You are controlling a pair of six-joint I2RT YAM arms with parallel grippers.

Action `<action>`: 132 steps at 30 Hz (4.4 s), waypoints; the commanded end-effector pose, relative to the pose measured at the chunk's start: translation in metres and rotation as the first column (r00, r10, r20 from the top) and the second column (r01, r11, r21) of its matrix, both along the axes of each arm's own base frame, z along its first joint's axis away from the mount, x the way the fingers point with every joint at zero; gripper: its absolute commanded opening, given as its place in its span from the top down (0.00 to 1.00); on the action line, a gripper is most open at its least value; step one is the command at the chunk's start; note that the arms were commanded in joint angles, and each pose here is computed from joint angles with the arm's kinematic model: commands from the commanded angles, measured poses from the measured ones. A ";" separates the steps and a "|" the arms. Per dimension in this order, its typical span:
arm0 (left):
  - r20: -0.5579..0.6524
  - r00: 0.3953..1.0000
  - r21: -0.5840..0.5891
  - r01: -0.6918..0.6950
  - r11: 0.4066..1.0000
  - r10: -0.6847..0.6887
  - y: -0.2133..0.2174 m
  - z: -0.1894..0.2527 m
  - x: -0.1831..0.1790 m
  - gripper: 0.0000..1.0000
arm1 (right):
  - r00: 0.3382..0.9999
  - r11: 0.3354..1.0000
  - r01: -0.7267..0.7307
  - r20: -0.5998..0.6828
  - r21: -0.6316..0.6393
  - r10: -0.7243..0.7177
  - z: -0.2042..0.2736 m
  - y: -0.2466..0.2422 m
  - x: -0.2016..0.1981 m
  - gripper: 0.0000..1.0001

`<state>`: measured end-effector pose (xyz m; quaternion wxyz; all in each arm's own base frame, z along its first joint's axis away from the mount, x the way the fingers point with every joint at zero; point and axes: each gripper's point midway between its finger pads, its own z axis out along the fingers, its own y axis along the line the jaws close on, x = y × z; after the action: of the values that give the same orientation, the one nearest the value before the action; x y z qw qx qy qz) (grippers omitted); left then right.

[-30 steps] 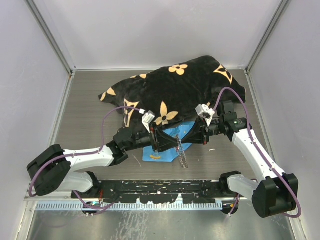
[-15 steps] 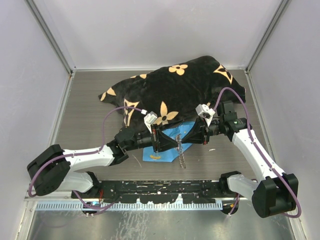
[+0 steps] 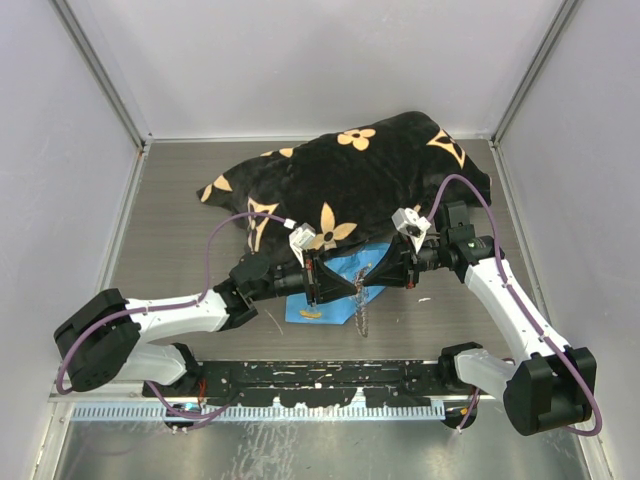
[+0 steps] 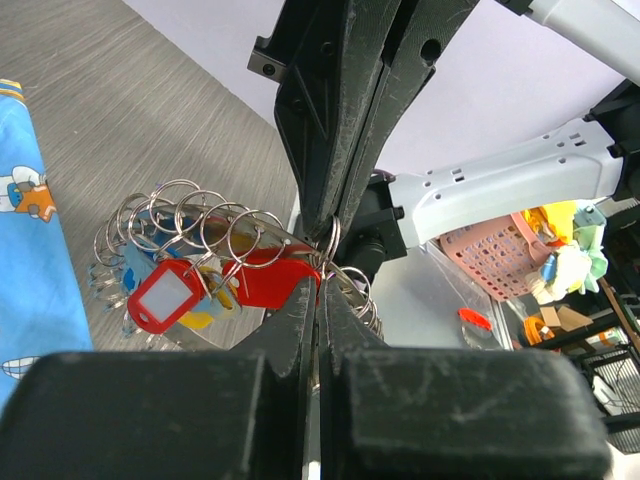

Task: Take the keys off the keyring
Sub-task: Remove the key from the keyring.

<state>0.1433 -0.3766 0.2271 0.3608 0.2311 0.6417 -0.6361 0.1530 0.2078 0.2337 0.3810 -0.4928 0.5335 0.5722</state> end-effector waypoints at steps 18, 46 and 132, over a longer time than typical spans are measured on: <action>0.038 0.998 0.021 0.045 0.999 -0.046 0.004 0.013 -0.013 1.00 | 0.999 0.998 -0.036 0.027 0.053 0.035 0.013 0.001 -0.006 0.99; 0.309 0.946 -0.062 -0.080 0.995 0.095 0.028 0.051 -0.006 0.60 | 0.999 0.997 -0.043 0.022 0.060 0.041 0.013 0.001 -0.008 0.99; 0.096 0.894 0.520 0.329 0.788 -0.437 0.008 0.028 -0.025 1.00 | 0.991 0.999 -0.047 0.125 -0.020 0.050 0.018 0.005 -0.011 0.48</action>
<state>0.1259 -0.3687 0.2302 0.2238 0.4827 0.7081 -0.4642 0.1458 0.2089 0.2442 0.3921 -0.5448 0.5208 0.5274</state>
